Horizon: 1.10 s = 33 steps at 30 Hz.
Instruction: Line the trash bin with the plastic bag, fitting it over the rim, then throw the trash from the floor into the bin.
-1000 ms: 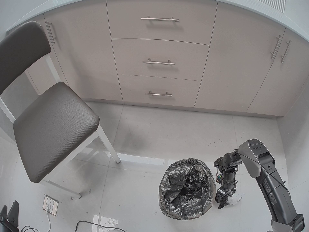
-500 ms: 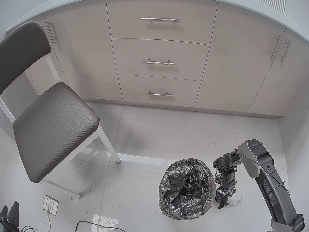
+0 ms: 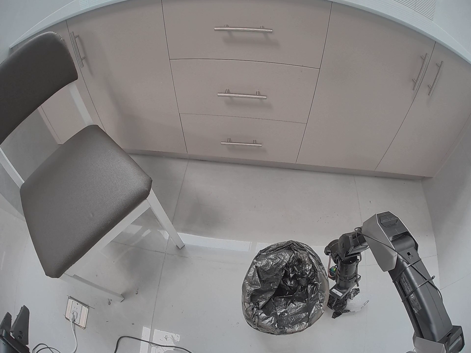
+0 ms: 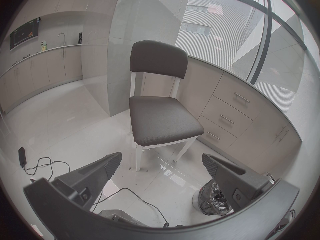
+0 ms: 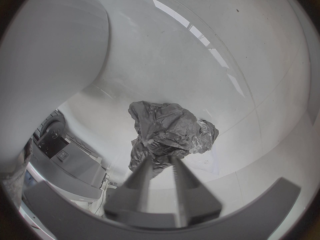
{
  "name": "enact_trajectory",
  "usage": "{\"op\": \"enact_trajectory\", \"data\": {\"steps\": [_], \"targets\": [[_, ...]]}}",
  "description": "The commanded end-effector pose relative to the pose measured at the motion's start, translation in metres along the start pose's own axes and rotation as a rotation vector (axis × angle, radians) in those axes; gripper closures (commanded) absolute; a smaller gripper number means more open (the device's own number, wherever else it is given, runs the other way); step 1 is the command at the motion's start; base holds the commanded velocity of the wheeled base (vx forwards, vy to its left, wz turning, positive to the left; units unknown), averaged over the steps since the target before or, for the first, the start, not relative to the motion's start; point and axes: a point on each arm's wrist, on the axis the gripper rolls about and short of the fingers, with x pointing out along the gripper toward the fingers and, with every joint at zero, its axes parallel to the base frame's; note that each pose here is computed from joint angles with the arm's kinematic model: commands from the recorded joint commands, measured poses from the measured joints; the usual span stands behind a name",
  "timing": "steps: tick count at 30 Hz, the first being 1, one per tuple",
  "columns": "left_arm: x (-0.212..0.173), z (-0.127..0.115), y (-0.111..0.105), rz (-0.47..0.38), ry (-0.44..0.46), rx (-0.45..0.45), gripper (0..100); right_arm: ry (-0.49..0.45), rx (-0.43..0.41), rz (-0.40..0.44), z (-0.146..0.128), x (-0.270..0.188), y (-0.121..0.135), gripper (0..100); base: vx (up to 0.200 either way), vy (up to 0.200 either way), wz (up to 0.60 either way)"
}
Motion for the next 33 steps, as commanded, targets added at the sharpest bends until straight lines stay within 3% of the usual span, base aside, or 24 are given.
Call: {"op": "enact_trajectory", "data": {"steps": [1, 9, 15, 16, 17, 21, 26, 32, 33], "targets": [[0.0, 0.0, 0.0, 0.002, 0.0, 0.0, 0, 0.002, -0.001, 0.001, 0.0, 0.001, 0.0, 100, 0.0, 0.0, 0.0], [0.0, 0.0, 0.0, 0.002, 0.0, -0.001, 0, 0.085, -0.028, 0.043, -0.009, 0.0, 0.005, 100, 0.0, 0.0, 0.0], [0.0, 0.0, 0.0, 0.003, -0.001, -0.007, 0, 0.254, -0.057, 0.134, -0.03, -0.018, 0.004, 100, 0.0, 0.0, 0.0], [0.0, 0.001, 0.0, 0.003, -0.002, -0.007, 0, 0.3, -0.063, 0.154, -0.035, -0.014, 0.005, 0, 0.0, 0.0, 0.0], [0.0, 0.001, 0.0, 0.003, -0.002, -0.009, 0, 0.353, -0.053, 0.189, -0.043, -0.004, 0.003, 0, 0.0, 0.0, 0.0], [0.001, 0.0, 0.0, 0.003, -0.002, -0.009, 0, 0.338, -0.001, 0.212, -0.051, 0.002, -0.014, 0, 0.0, 0.0, 0.0], [0.004, -0.003, 0.001, 0.007, 0.006, -0.007, 0, 0.132, 0.118, 0.173, -0.047, 0.016, -0.049, 0, 0.0, 0.0, 0.0], [0.006, -0.004, 0.001, 0.004, 0.001, -0.004, 0, 0.044, 0.22, 0.16, -0.05, 0.023, -0.071, 0, 0.0, 0.0, 0.0], [0.006, -0.004, 0.001, 0.005, 0.0, -0.004, 0, -0.011, 0.288, 0.169, -0.048, 0.025, -0.076, 0, 0.0, 0.0, 0.0]]}}
